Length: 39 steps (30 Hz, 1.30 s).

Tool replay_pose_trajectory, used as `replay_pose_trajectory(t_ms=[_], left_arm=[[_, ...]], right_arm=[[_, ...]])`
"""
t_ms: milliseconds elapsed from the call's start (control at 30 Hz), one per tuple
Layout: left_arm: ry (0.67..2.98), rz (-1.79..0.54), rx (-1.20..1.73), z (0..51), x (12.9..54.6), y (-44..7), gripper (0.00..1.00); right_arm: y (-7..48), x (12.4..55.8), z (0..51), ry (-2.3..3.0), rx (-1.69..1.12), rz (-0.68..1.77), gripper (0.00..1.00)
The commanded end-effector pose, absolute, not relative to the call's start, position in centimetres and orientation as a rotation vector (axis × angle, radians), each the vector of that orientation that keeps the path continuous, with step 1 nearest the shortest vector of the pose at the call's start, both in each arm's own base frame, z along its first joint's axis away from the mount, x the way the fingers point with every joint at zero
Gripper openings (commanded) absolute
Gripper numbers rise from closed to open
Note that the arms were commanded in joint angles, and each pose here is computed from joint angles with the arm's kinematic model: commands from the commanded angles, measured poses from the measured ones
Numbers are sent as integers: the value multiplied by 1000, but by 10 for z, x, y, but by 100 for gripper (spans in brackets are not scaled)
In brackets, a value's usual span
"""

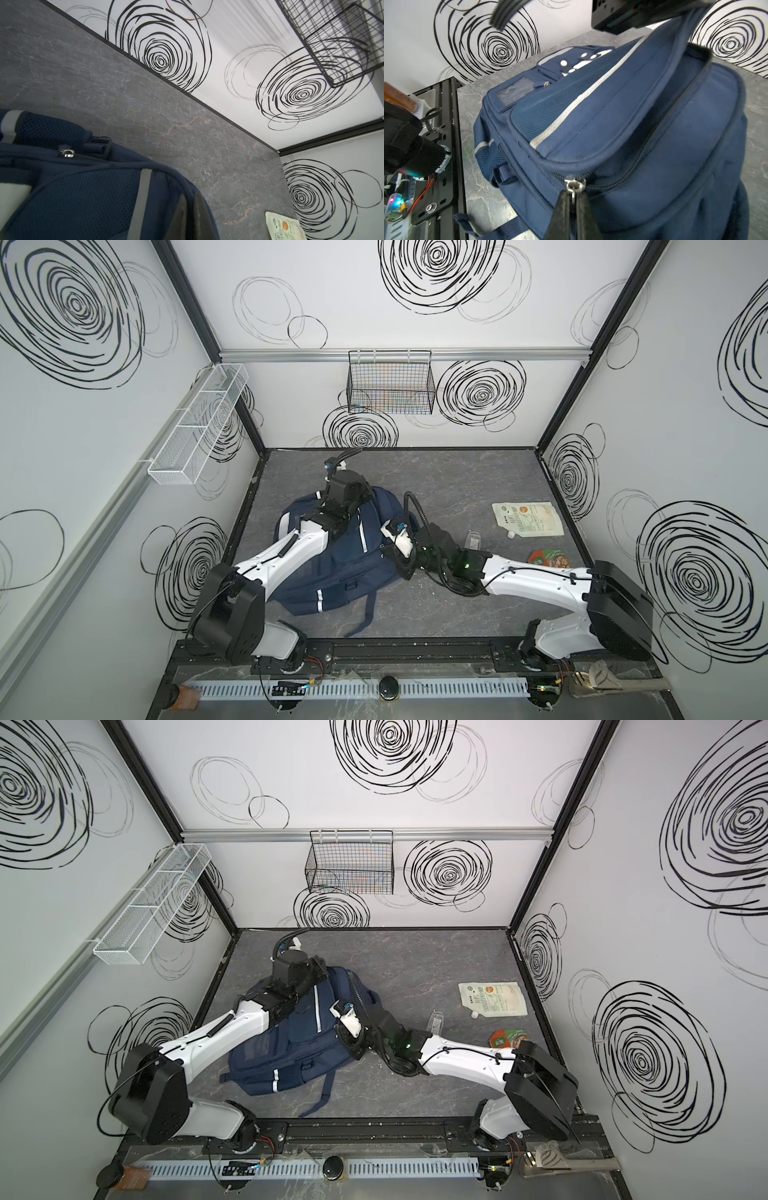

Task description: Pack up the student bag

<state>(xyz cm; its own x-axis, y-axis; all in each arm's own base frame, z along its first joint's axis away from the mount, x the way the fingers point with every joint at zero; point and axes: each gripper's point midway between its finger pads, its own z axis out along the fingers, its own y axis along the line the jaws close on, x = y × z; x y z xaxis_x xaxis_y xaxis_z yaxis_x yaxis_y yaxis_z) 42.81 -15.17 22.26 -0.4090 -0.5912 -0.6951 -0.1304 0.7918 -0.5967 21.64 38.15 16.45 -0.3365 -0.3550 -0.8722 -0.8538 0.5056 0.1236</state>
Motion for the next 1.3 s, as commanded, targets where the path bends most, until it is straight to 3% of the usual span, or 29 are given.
replay_pose_trajectory(t_ms=[0,233,300,367,567,833,1033,1267], left_arm=[[1527,-592,-674,330,457,-119,0],[1581,-663,-477,336,449,-140,0],[1681,-690,-371,323,441,-153,26],[1786,-692,-269,306,428,-162,37],[2128,-542,-32,237,371,-171,50],[2297,-551,210,203,312,-211,57],[2382,-489,269,175,301,-220,60],[2418,-215,319,155,300,-208,60]], right_arm=[[395,174,139,2013,-1144,832,0],[389,185,144,2030,-1097,805,0],[383,191,153,2008,-1059,824,0],[377,193,161,1973,-1030,861,2],[374,199,180,1890,-988,921,2],[376,199,184,1875,-961,951,12],[369,198,185,1868,-925,958,24],[348,200,197,1842,-851,908,39]])
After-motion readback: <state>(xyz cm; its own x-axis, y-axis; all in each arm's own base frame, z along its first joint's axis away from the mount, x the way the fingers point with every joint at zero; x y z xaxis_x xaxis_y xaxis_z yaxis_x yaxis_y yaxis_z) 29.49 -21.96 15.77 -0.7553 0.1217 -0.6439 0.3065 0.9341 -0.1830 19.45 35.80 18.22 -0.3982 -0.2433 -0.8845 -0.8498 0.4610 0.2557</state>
